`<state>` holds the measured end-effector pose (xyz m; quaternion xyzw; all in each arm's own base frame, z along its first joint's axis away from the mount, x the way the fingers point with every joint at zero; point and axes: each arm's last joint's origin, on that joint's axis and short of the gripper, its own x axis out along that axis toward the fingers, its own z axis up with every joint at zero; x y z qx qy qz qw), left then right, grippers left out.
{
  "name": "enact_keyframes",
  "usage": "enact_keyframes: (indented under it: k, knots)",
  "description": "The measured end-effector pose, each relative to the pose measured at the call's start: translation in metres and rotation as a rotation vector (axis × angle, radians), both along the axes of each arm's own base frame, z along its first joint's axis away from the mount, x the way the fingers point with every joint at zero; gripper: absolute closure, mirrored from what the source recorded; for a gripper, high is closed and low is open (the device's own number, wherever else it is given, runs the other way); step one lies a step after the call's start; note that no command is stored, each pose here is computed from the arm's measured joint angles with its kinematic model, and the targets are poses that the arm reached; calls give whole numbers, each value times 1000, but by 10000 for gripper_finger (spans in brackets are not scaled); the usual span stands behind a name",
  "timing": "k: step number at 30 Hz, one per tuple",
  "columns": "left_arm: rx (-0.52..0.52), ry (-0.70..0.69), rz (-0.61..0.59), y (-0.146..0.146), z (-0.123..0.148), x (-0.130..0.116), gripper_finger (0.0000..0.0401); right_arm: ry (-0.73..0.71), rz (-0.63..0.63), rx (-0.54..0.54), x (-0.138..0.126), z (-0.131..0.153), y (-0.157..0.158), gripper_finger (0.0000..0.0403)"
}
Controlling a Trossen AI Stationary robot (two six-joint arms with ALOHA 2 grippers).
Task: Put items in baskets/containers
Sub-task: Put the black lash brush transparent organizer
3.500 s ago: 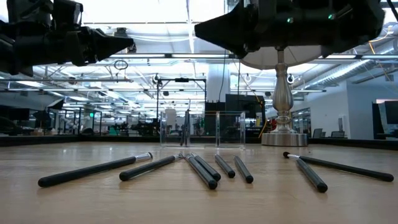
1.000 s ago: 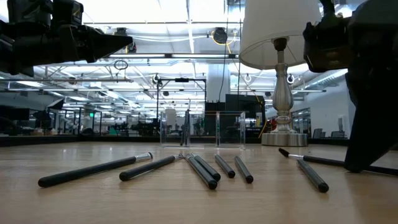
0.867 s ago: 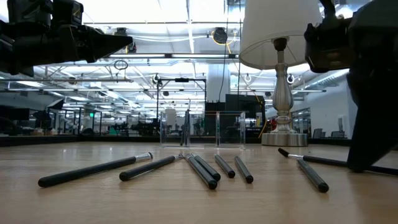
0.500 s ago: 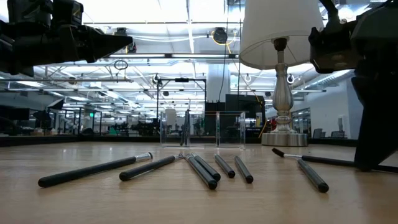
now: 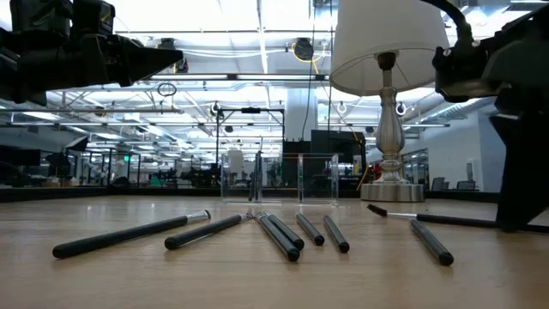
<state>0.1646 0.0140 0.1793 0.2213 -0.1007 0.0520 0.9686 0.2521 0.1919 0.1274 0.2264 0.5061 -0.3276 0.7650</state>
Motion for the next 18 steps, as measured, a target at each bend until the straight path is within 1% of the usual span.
enact_keyframes:
  k: [10,14,18]
  knots:
    - [0,0,0,0,0,0,370,-23,-8,-43,1,0,-2,403]
    - [0,0,0,0,0,0,370,-42,-4,-29,2,2,-2,403]
    - [1,0,1,0,0,0,370,-83,49,-4,7,5,1,403]
